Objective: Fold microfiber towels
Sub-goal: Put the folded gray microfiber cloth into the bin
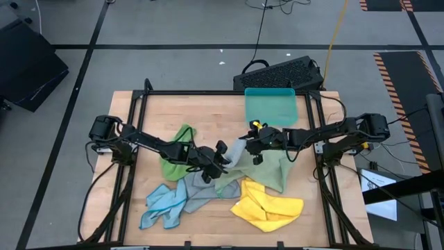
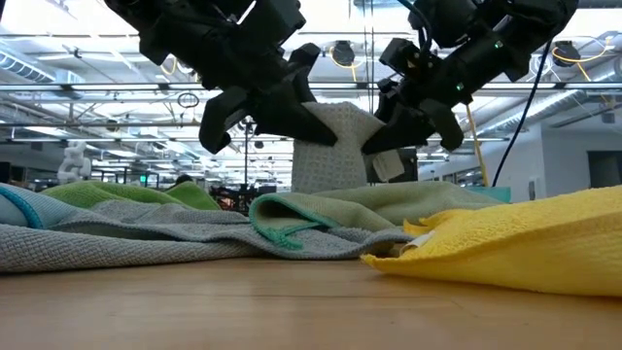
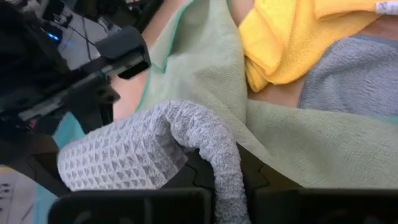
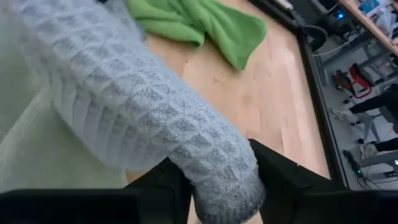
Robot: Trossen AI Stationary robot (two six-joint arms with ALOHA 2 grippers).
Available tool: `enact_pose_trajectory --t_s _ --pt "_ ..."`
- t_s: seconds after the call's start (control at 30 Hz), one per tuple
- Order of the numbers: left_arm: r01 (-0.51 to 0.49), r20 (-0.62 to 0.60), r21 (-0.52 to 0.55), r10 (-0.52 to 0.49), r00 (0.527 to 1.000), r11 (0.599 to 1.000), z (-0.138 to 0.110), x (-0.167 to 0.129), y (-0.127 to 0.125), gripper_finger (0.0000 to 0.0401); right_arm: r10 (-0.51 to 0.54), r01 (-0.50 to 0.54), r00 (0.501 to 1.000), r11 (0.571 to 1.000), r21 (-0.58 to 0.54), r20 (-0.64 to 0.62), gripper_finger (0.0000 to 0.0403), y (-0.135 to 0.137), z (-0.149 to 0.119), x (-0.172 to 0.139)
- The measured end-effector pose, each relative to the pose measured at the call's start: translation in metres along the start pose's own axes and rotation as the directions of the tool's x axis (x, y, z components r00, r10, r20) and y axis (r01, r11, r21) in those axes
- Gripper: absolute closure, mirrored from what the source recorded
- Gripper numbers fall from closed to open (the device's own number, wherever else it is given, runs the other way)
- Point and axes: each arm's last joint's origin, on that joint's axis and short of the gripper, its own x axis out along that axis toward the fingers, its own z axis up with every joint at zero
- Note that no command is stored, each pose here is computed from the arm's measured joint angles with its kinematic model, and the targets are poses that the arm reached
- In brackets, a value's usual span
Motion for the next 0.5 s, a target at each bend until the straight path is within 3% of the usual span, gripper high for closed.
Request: enact_pose_trajectory --t_s 0.17,0.37,0.43,0.5 --pt "-0.009 0.004 0.007 0.009 1.0 1.0 -0.002 0.0 0.003 0.0385 -0.062 0.06 0.997 0.996 0.06 0.038 0.029 -0.003 0.004 0.001" --pt "-0.008 -0.006 -0.03 0.008 1.0 1.0 -0.008 0.003 0.007 0.0385 -0.17 0.145 0.98 0.968 0.203 0.107 0.0273 -0.011 0.013 0.0" --pt "0.003 -0.018 -0.048 -0.004 1.0 0.999 -0.01 0.003 0.006 0.0385 -0.259 0.229 0.964 0.919 0.321 0.054 0.0261 -0.014 0.012 -0.001" --pt "0.003 -0.019 -0.056 -0.004 1.0 0.998 -0.01 0.003 0.006 0.0385 -0.37 0.364 0.927 0.837 0.408 -0.069 0.0249 -0.017 0.006 -0.004"
